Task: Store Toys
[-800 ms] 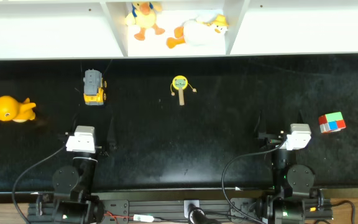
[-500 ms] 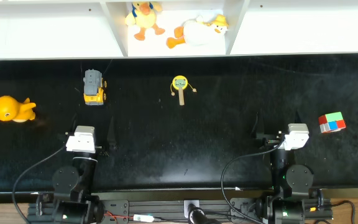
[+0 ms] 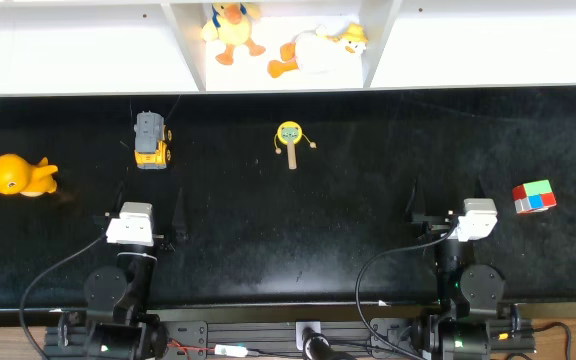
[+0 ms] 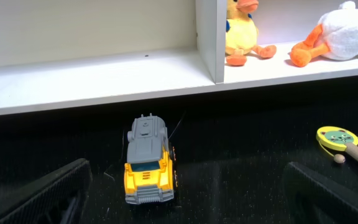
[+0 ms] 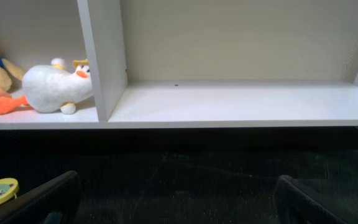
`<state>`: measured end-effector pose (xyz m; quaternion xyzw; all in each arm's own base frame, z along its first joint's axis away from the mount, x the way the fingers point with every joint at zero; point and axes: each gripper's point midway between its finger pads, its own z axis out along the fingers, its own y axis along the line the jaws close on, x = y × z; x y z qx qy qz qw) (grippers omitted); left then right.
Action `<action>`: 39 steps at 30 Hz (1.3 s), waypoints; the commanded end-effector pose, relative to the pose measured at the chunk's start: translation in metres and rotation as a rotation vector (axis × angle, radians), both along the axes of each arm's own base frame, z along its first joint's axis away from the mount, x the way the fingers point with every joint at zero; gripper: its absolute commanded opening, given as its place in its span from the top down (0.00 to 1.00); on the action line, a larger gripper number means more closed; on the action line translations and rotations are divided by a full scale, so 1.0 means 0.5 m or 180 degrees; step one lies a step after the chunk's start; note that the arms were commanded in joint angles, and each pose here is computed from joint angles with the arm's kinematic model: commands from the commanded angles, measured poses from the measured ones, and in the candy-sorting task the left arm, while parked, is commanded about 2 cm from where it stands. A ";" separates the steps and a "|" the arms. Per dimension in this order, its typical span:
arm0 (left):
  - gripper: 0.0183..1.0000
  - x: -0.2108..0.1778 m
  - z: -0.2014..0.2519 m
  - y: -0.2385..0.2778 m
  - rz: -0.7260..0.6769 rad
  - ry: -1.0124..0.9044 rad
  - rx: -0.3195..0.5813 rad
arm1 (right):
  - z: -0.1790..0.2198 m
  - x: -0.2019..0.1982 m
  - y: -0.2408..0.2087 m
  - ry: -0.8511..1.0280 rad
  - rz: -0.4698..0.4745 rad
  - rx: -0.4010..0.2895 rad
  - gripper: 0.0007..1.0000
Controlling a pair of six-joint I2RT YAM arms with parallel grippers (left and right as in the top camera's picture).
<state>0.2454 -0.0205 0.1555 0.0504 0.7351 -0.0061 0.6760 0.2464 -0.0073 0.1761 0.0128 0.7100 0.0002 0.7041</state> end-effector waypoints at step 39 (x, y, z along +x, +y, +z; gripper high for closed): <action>0.00 0.030 0.047 0.075 0.0300 0.1914 -0.0016 | -0.008 0.001 -0.001 0.0008 -0.0011 0.0014 0.00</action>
